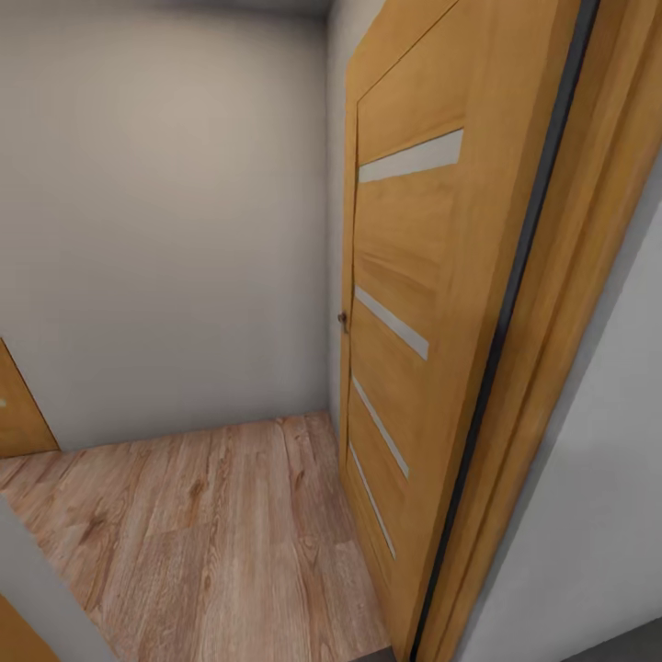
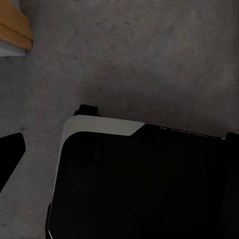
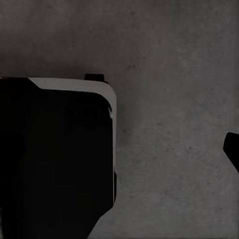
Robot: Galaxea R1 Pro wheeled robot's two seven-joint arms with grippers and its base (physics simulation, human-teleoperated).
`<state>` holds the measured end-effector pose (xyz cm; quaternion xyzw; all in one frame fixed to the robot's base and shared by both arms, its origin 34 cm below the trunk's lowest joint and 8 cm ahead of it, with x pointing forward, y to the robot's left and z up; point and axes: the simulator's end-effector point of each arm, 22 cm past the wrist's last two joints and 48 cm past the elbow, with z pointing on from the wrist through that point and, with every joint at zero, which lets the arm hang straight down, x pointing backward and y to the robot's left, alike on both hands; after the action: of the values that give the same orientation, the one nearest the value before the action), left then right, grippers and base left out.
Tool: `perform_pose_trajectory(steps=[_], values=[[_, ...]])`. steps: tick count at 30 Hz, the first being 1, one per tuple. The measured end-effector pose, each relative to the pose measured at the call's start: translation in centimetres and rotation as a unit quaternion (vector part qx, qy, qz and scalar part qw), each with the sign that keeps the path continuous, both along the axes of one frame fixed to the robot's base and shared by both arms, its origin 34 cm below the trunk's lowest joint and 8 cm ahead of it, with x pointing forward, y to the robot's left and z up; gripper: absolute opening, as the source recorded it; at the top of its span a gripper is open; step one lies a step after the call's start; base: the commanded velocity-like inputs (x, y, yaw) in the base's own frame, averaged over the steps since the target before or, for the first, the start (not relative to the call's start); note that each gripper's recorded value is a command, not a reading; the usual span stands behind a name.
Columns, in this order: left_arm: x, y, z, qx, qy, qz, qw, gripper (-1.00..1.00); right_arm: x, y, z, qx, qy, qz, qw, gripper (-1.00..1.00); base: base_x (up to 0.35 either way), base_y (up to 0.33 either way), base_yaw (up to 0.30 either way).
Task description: Move the two storage containers from the living room to the garage. In the garage, place one container on the floor and stack the other container on top of it (either order is fine).
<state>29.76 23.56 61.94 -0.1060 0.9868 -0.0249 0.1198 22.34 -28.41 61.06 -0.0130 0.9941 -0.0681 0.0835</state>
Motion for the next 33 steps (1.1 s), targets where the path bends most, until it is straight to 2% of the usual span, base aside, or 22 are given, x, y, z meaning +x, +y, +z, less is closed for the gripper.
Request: perform_pose_trajectory(steps=[5,18,33], values=[[0.00,-0.01,0.00,0.000,0.000,0.000,1.0000,1.00,0.04,0.13,0.00,0.000,-0.001,0.002,1.0000,1.00,0.000,0.000,0.154],[-0.01,-0.03,0.00,0.000,0.000,0.000,1.0000,1.00,0.08,-0.10,0.03,-0.002,-0.002,0.002,1.0000,1.00,0.014,0.000,0.267],[-0.02,0.09,0.02,0.001,0.000,0.000,1.0000,1.00,0.12,0.21,0.04,-0.001,-0.003,0.002,1.0000,1.00,0.286,0.000,0.051]])
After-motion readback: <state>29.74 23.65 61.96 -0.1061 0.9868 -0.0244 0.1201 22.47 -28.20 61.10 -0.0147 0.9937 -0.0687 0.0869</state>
